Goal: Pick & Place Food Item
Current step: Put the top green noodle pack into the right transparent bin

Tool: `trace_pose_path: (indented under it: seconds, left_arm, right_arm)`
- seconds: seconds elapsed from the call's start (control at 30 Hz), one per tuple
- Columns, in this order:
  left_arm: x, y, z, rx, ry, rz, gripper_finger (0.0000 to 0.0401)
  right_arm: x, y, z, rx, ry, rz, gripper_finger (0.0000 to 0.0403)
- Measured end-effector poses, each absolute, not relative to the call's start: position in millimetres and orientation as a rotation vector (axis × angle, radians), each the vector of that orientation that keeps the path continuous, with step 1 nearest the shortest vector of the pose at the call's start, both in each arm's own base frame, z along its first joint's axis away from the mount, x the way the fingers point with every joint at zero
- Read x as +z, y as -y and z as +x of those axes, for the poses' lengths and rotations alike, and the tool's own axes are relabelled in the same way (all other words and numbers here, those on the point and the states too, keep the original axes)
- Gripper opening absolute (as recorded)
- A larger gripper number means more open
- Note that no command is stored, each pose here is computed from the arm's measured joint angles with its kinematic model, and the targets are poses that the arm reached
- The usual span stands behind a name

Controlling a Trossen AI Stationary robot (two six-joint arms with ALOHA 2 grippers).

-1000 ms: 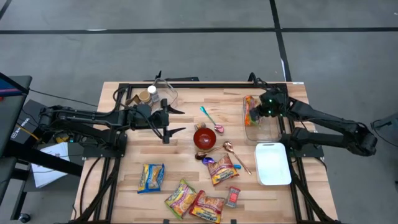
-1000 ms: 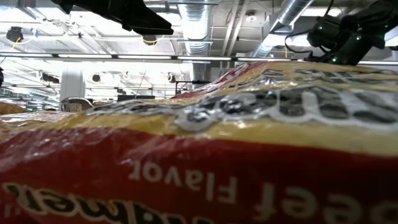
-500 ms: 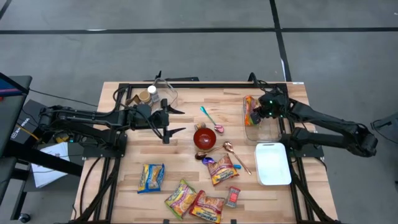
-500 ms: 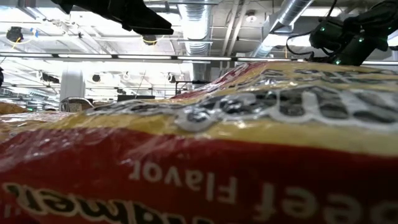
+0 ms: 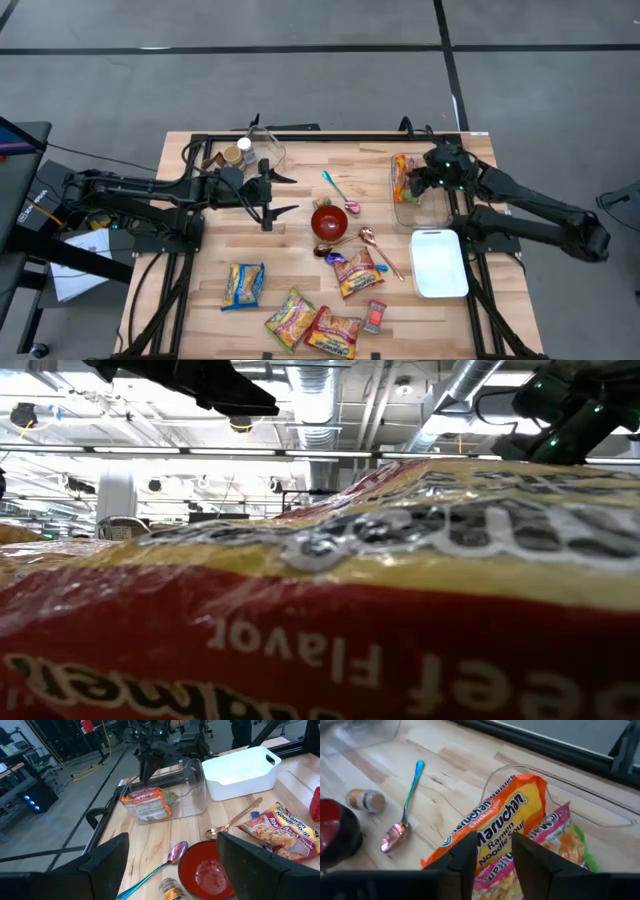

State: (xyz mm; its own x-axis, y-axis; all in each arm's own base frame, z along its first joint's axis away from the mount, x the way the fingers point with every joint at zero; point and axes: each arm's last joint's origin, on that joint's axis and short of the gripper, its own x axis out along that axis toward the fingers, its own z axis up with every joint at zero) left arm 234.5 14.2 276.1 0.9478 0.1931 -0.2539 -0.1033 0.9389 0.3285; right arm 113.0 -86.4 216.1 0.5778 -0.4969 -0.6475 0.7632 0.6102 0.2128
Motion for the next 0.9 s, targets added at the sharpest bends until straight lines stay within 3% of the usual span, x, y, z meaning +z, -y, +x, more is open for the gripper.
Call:
trace_pose_path:
  seconds: [0.2,0.43,0.9]
  left_arm:
    - [276.1,-14.2,234.5,0.153,-0.288,0.318,0.0296]
    - [276.1,-13.6,234.7,0.131,-0.285,0.316,0.0296]
    - [276.1,-13.1,234.7,0.122,-0.283,0.315,0.0296]
  right_arm:
    - [237.5,78.0,100.8,-0.875,-0.594,0.698,0.0110]
    - [238.0,71.4,99.4,-0.974,-0.812,0.790,0.0009]
    - [195.5,100.9,140.7,-1.093,-1.261,0.674,0.0001]
